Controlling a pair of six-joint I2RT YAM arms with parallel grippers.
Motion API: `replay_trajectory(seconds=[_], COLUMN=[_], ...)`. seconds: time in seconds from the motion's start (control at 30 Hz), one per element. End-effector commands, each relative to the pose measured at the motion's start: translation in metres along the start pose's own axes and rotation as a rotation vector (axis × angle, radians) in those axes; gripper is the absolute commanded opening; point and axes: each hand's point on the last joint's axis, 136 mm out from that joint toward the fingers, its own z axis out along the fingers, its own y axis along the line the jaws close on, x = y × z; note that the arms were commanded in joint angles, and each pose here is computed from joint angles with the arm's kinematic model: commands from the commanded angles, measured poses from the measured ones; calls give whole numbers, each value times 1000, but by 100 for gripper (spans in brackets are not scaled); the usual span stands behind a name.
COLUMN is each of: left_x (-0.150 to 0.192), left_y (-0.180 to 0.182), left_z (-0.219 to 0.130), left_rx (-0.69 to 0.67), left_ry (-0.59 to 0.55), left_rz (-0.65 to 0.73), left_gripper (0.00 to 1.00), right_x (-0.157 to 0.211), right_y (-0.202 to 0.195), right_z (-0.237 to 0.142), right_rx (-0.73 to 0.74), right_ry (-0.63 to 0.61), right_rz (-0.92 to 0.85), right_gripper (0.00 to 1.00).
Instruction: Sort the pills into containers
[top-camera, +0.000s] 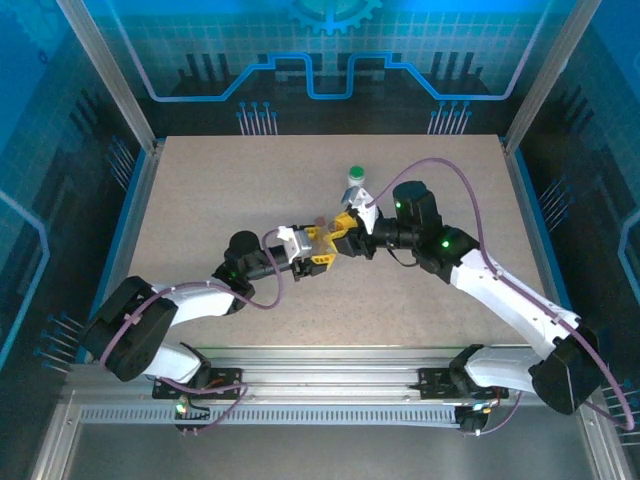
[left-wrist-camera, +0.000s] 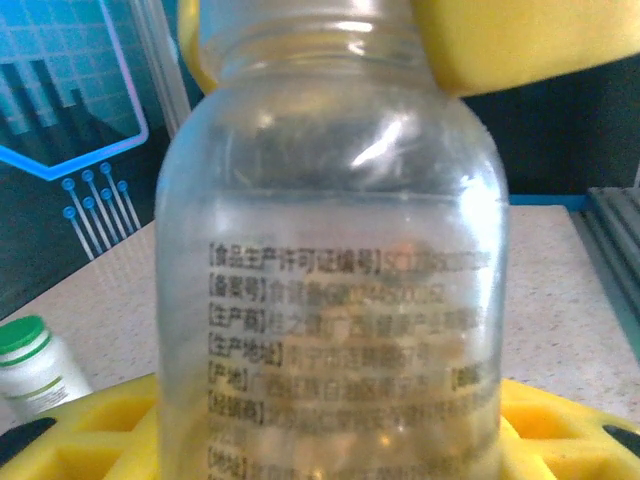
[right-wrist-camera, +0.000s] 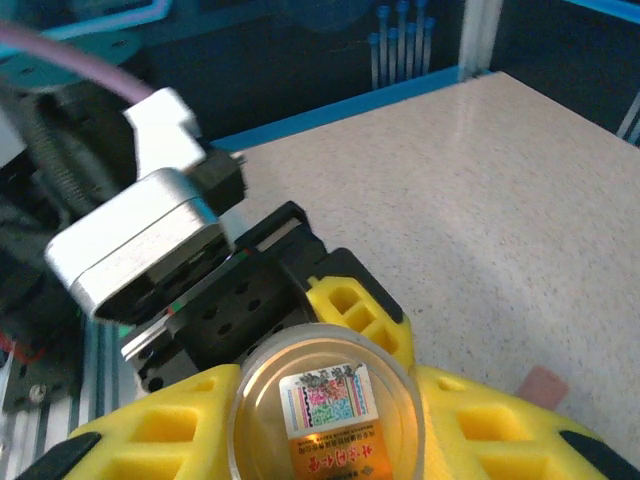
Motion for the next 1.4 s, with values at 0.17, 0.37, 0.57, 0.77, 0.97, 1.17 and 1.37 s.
replay_trajectory(seconds=[0.17,0.37,0.57,0.77,0.97,1.17,1.37], left_x=[-37,-28,-16,-10,-10,-15,-26], left_y=[27,36,39,39,33,11,-16], left_z=[10,15,21,23,20,14,6], left_rx=[-212,-282,-302,-296,-271,-139,32], left_ry=[-77,-46,-21,7,0,-29,-96], left_rz=[167,151,135,105,57,-7,-30], left_gripper=[0,0,0,0,0,0,0], right_x=[29,32,28,19,9,-17,-29], right_y=[-15,-20,-21,-6,1,3,16], right_z=[12,8,1,-12,-39,-64,-60], right_rx=[172,234,253,199,190,207,67], right_ry=[45,72,57,54,48,-20,-26], right_rz=[421,487,508,443,263,-33,-261], right_gripper=[26,39,54,66,72,72,69])
